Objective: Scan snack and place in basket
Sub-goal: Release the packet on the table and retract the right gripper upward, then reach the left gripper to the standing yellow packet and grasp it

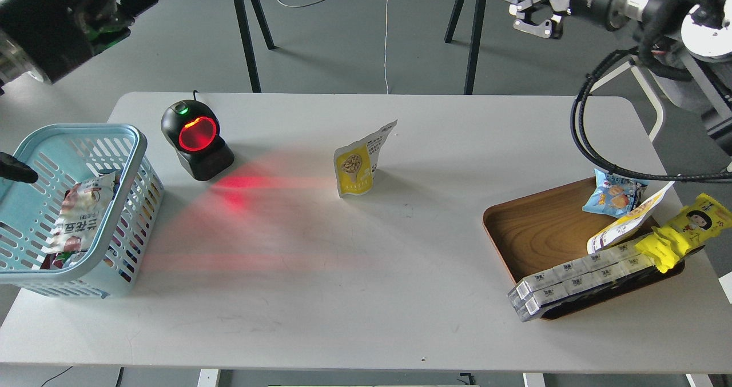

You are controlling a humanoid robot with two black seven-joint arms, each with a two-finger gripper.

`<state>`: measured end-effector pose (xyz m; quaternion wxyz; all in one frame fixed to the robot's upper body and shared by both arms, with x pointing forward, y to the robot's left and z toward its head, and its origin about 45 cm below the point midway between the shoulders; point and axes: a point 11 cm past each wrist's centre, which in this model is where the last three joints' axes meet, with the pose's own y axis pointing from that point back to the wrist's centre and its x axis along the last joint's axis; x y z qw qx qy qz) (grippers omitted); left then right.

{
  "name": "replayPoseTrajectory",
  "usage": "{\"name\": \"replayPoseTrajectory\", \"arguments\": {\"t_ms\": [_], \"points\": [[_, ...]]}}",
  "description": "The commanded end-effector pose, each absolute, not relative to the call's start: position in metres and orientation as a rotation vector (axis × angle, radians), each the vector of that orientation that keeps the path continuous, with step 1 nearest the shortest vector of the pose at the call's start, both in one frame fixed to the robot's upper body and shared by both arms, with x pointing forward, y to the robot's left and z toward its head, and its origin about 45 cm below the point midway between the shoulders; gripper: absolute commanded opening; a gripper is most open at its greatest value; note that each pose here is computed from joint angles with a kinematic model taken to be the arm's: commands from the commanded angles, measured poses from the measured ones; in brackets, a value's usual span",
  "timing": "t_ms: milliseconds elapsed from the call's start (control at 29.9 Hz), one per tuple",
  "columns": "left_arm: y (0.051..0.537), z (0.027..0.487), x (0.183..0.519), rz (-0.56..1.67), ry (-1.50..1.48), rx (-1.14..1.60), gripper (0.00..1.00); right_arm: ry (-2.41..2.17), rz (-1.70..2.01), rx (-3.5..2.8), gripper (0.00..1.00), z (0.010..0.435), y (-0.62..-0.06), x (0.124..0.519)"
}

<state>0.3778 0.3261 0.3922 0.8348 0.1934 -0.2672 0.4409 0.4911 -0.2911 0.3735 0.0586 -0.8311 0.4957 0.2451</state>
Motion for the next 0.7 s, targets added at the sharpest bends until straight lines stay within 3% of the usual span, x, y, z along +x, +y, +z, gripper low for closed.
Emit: {"name": "replayPoseTrajectory", "arguments": {"t_ms": [0, 301, 501, 668], "points": [[0.306, 0.367, 0.370, 0.820, -0.709, 0.586, 1.00, 1.511, 0.761, -2.372, 0.97, 0.339, -0.331, 0.483], [0.232, 0.312, 0.368, 0.585, -1.155, 0.841, 1.00, 1.516, 0.795, -2.109, 0.98, 0.267, -0.366, 0.454], [0.204, 0.270, 0.358, 0.416, -1.307, 0.969, 1.00, 1.523, 0.822, -2.078, 0.98, 0.257, -0.366, 0.450], [0.176, 0.245, 0.356, 0.369, -1.250, 0.940, 0.99, 1.517, 0.827, -2.074, 0.98, 0.257, -0.363, 0.451]]}}
